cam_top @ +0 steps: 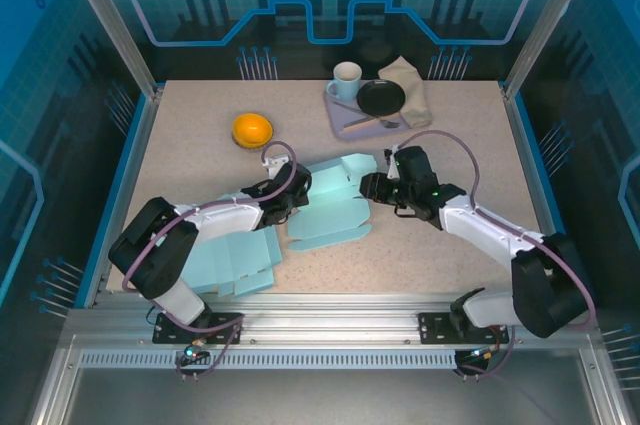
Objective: Fold the paper box
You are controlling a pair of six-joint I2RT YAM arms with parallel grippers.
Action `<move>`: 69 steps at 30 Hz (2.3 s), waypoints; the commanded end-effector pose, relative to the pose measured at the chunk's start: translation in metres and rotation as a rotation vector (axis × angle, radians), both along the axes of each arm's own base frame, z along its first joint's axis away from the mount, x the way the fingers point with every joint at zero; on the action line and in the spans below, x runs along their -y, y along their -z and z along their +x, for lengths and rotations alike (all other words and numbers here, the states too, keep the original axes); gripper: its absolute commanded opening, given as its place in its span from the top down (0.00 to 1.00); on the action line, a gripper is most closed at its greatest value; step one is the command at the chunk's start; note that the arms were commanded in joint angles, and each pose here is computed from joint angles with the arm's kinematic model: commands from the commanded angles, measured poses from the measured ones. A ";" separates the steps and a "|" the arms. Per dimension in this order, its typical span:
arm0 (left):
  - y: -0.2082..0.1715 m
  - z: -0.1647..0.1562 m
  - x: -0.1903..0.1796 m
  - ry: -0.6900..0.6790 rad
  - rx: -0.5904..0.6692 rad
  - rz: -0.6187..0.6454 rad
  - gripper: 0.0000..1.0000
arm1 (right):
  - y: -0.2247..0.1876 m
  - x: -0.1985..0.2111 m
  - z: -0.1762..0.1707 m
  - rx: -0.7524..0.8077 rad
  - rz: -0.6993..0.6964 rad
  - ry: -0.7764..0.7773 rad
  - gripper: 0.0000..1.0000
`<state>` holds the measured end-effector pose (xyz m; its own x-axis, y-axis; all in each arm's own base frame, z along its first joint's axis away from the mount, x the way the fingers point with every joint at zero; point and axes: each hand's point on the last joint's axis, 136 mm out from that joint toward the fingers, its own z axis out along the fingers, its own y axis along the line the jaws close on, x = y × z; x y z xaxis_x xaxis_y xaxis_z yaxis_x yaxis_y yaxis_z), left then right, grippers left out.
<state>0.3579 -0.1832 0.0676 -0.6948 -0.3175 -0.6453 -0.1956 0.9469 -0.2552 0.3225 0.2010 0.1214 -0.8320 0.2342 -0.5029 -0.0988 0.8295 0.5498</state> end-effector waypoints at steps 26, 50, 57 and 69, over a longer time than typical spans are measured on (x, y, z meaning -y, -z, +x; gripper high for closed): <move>0.002 0.003 0.007 0.029 0.000 -0.007 0.92 | 0.029 -0.009 0.035 -0.065 0.014 -0.008 0.64; -0.003 -0.001 0.023 0.071 0.012 0.043 0.93 | 0.023 -0.039 0.044 -0.047 -0.072 -0.119 0.67; -0.001 0.000 0.021 0.063 0.008 0.057 0.93 | 0.025 -0.019 0.029 -0.024 -0.110 -0.034 0.68; -0.002 -0.001 0.024 0.072 0.007 0.041 0.93 | 0.049 0.027 0.033 -0.110 -0.157 0.046 0.56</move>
